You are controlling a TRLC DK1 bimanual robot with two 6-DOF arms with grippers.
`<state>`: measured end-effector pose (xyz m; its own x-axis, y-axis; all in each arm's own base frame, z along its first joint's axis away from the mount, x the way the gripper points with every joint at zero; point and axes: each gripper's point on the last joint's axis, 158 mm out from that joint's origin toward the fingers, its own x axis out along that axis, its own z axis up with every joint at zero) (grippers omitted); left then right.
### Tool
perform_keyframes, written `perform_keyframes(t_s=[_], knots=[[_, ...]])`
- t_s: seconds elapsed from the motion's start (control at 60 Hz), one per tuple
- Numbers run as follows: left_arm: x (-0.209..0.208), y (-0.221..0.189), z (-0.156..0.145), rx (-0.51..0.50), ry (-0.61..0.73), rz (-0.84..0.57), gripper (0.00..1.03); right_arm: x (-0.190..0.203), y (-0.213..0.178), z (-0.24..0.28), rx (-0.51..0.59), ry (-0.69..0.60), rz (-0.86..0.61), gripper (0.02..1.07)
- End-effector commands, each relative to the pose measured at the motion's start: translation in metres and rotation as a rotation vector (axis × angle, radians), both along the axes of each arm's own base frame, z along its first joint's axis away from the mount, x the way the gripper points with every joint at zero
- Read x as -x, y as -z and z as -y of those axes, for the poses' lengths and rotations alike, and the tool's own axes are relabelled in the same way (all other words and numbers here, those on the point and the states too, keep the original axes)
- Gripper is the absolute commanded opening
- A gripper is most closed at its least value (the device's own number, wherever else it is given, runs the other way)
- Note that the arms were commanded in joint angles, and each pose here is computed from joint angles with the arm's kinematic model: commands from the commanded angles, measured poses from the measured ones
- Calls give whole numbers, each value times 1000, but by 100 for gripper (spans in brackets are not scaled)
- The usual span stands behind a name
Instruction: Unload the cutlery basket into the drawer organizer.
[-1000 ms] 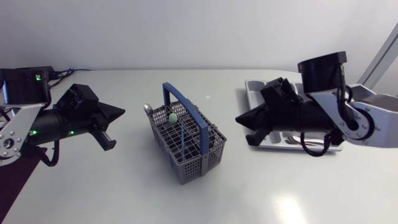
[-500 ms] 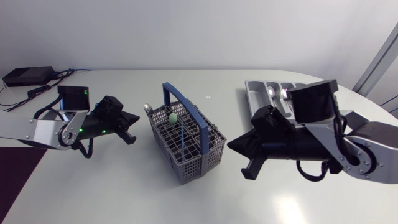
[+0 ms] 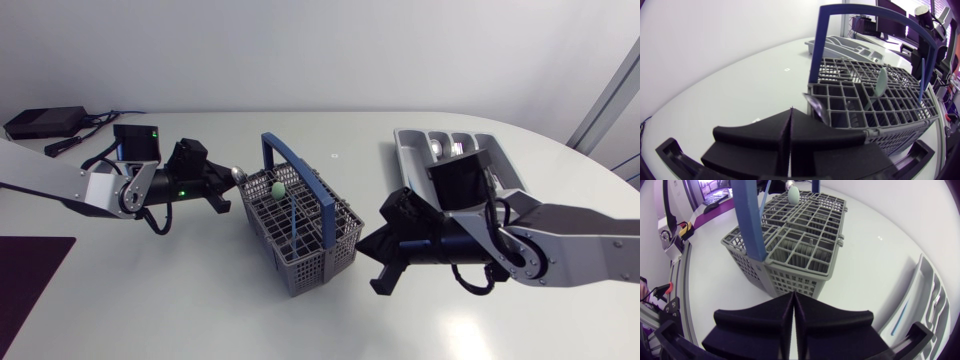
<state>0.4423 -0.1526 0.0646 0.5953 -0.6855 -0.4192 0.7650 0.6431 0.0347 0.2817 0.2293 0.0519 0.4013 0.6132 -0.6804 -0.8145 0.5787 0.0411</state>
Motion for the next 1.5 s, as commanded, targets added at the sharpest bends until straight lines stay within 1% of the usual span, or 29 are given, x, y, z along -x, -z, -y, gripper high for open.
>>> perform_keyframes(t_s=[0.0,0.117,0.217,0.55,0.867,1.067,1.283,1.483], knots=[[4,4,12,37,35,-31,7,-14,-7,-8,-11,9,23,8],[19,5,26,53,89,-48,7,-30,-12,-7,-15,27,35,8],[25,5,30,54,104,-53,7,-42,-15,-4,-16,46,49,8],[61,4,25,42,126,-54,6,-89,-17,18,-16,114,88,8],[109,-5,21,27,144,-45,6,-120,-18,12,-24,123,96,8],[121,-17,11,27,120,-28,6,-126,-18,-3,-31,109,98,8],[120,-26,14,24,118,-7,6,-120,-11,0,-22,109,82,8],[119,-24,16,13,119,-17,6,-116,-12,0,-15,110,87,8]])
